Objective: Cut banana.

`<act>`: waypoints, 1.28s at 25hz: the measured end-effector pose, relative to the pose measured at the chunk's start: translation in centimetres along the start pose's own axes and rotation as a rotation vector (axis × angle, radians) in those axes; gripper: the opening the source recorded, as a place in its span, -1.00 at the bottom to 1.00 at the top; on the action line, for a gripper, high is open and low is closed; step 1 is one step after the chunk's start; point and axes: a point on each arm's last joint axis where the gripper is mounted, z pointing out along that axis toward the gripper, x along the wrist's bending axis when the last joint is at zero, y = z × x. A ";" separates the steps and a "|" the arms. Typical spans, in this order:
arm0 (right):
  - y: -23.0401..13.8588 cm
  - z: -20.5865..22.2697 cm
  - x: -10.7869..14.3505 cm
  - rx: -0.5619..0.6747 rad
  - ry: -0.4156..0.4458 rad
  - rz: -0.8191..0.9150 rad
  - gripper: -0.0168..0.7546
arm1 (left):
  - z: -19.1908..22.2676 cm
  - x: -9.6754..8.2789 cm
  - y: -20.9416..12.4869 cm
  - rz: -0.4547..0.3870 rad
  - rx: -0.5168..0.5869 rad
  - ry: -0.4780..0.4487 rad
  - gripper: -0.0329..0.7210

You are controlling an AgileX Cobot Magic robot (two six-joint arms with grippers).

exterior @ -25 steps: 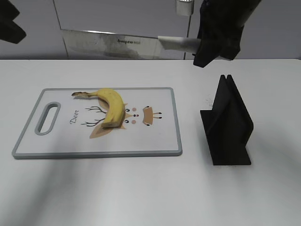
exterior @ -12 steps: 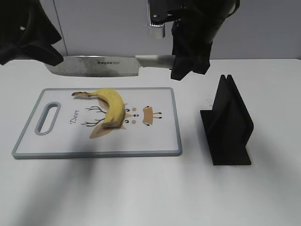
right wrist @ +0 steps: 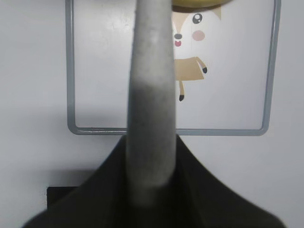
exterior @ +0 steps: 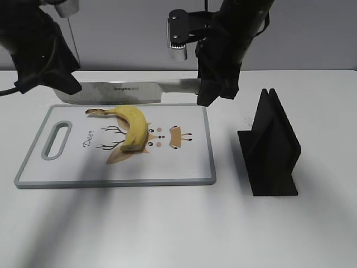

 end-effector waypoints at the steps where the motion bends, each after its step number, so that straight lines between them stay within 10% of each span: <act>1: 0.0 0.1 0.0 0.001 0.002 0.001 -0.52 | 0.3 0.1 -0.1 -0.003 0.003 -0.008 0.47; 12: 0.1 0.2 -0.4 -0.016 -0.037 0.001 -0.52 | 3.0 0.9 -1.1 -0.030 0.025 -0.022 0.39; 21: 0.1 0.6 -0.7 -0.021 -0.059 0.010 -0.52 | 3.3 1.2 -1.1 -0.027 0.026 0.006 -0.78; 32: -0.3 1.8 -0.7 0.019 -0.022 0.126 -0.50 | 5.2 1.4 -1.7 -0.050 0.041 -0.019 -0.83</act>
